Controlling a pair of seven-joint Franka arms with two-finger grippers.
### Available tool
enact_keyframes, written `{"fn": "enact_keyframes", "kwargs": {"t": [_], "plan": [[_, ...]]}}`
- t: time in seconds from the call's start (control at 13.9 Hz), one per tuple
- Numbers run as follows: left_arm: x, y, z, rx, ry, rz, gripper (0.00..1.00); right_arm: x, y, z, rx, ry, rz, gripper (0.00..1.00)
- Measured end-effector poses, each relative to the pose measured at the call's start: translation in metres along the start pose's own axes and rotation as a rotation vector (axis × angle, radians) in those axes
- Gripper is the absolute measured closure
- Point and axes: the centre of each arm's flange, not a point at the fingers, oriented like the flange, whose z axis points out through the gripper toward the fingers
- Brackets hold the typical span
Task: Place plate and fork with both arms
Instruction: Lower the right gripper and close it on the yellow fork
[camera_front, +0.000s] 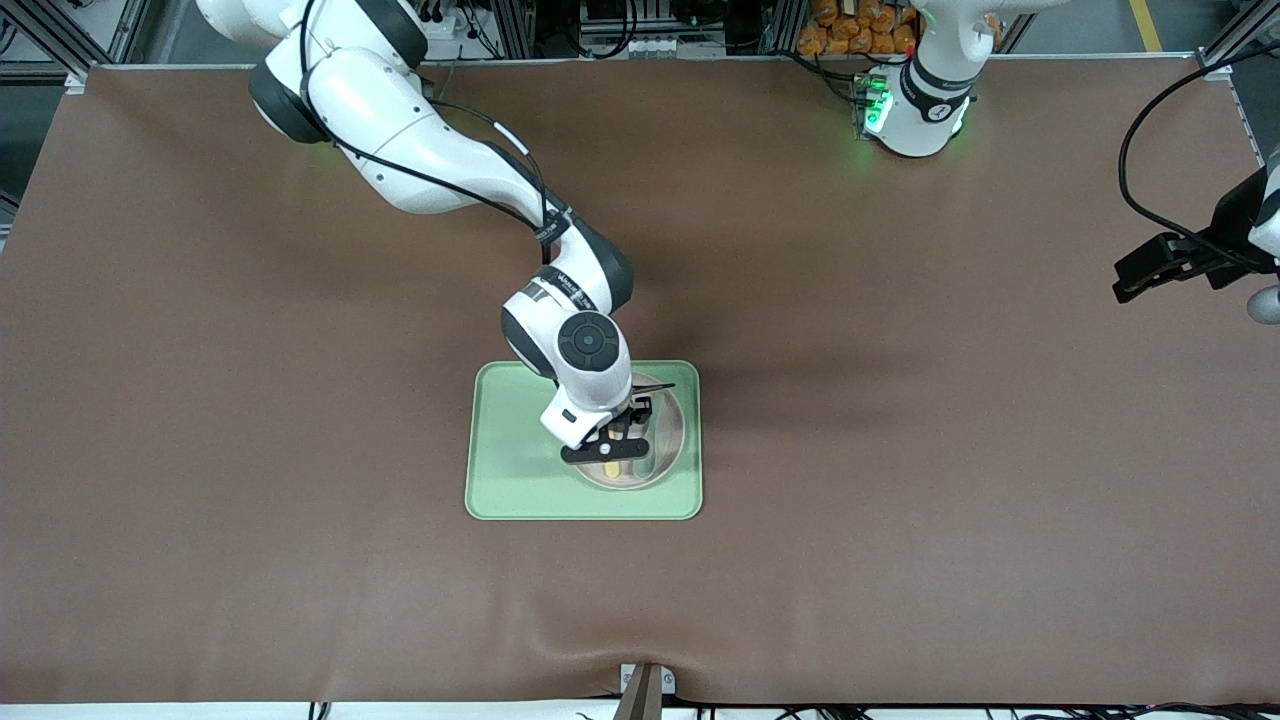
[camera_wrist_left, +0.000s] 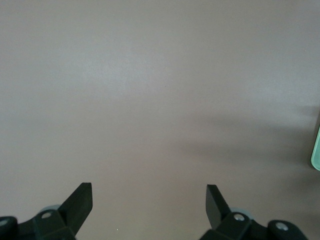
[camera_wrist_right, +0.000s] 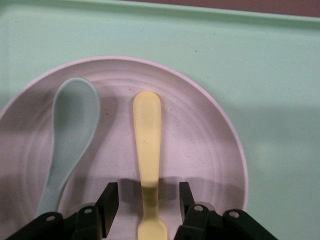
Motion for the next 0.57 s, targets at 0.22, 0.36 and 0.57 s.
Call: {"fn": "enact_keyframes", "kwargs": {"t": [0.22, 0.36, 0.57], "plan": [[0.0006, 0.0003, -0.0005, -0.003, 0.006, 0.0, 0.0, -0.0004, 0.0035, 0.0068, -0.017, 0.001, -0.006, 0.44], [0.0023, 0.0007, -0.0007, -0.006, 0.018, 0.0, 0.0, -0.0006, 0.0028, 0.0069, -0.014, 0.003, -0.007, 0.5], [0.0045, 0.0015, 0.0019, -0.009, 0.022, 0.0, 0.0, -0.0008, 0.0013, 0.0058, -0.01, 0.005, 0.017, 0.67]]}}
